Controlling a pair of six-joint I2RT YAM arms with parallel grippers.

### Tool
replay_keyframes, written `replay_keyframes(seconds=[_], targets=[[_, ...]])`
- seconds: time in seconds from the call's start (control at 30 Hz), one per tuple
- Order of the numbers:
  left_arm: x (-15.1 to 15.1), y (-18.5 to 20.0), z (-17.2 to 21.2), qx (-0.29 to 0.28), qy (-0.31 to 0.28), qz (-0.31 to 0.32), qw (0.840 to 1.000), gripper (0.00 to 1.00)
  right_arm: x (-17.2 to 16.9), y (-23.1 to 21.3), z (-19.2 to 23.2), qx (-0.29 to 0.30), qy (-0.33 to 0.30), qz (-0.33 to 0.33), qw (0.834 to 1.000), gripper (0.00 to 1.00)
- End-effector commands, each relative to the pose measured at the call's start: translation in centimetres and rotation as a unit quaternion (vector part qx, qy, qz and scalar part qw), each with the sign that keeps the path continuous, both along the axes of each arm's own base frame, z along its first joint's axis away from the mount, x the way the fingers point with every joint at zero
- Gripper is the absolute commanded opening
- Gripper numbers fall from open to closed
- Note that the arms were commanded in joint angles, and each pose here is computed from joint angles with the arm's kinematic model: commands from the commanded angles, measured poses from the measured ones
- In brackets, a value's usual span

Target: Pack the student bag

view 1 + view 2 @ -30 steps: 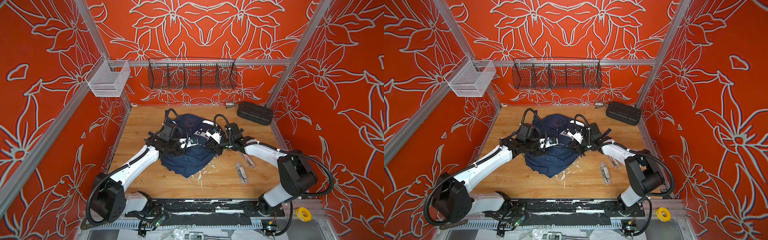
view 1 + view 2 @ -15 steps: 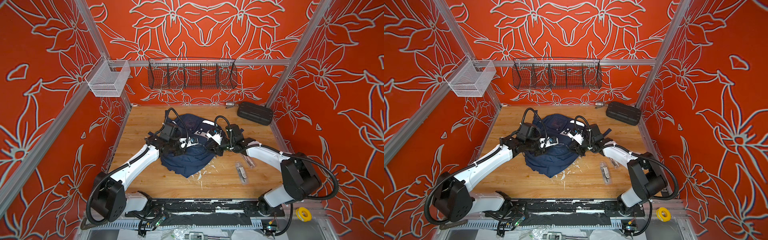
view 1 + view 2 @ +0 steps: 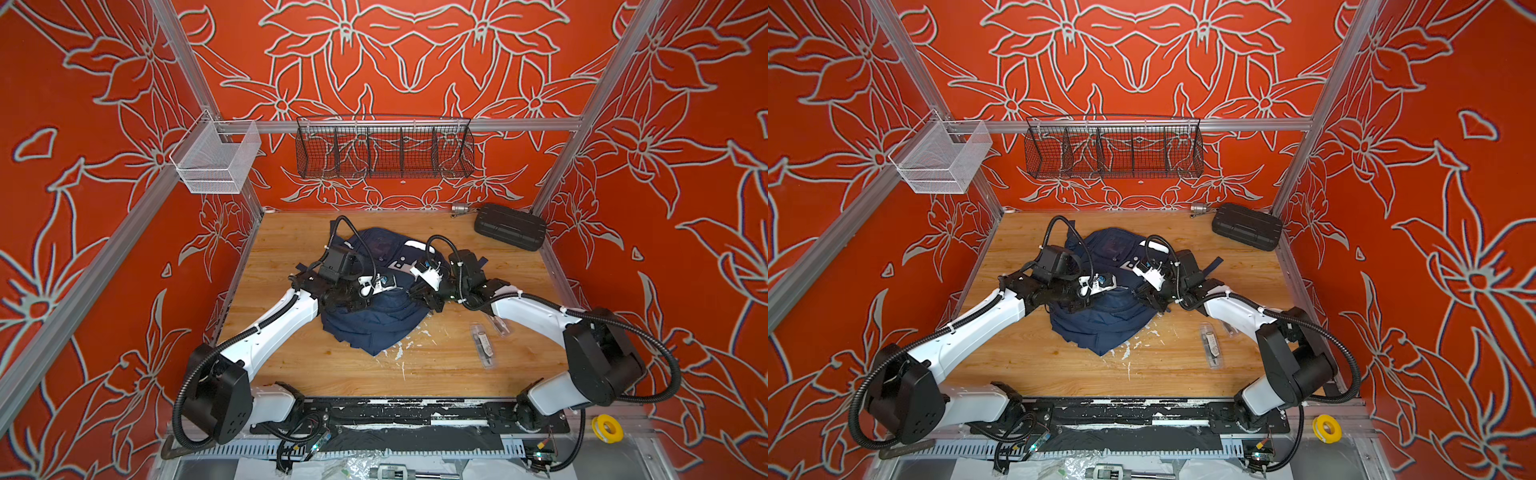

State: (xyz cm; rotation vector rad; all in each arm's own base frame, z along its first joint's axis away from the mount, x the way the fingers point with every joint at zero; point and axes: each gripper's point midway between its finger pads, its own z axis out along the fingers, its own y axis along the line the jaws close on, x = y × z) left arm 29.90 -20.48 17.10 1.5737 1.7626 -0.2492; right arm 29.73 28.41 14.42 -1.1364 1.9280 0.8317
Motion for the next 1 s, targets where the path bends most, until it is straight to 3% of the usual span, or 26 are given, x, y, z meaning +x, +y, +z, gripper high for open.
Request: replay_keyframes(seconds=[0.0,0.3,0.5,0.97], targets=[[0.4,-1.5,2.9,-0.047,-0.02,-0.021,0.998,0.0,0.5,-0.2,0.8,-0.013,-0.061,-0.02,0.998,0.38],[0.3,-1.7,3.0,-0.056,0.001,-0.014,0.998,0.0,0.8,-1.4,0.8,-0.059,-0.123,-0.055,0.989,0.43],[0.4,-1.9,3.2,-0.063,0.008,-0.014,0.998,0.0,0.0,-0.7,0.7,-0.059,-0.137,-0.037,0.988,0.42],[0.2,-1.9,3.2,-0.061,0.01,-0.016,0.998,0.0,-0.2,0.1,-0.4,-0.066,-0.124,-0.021,0.99,0.24]])
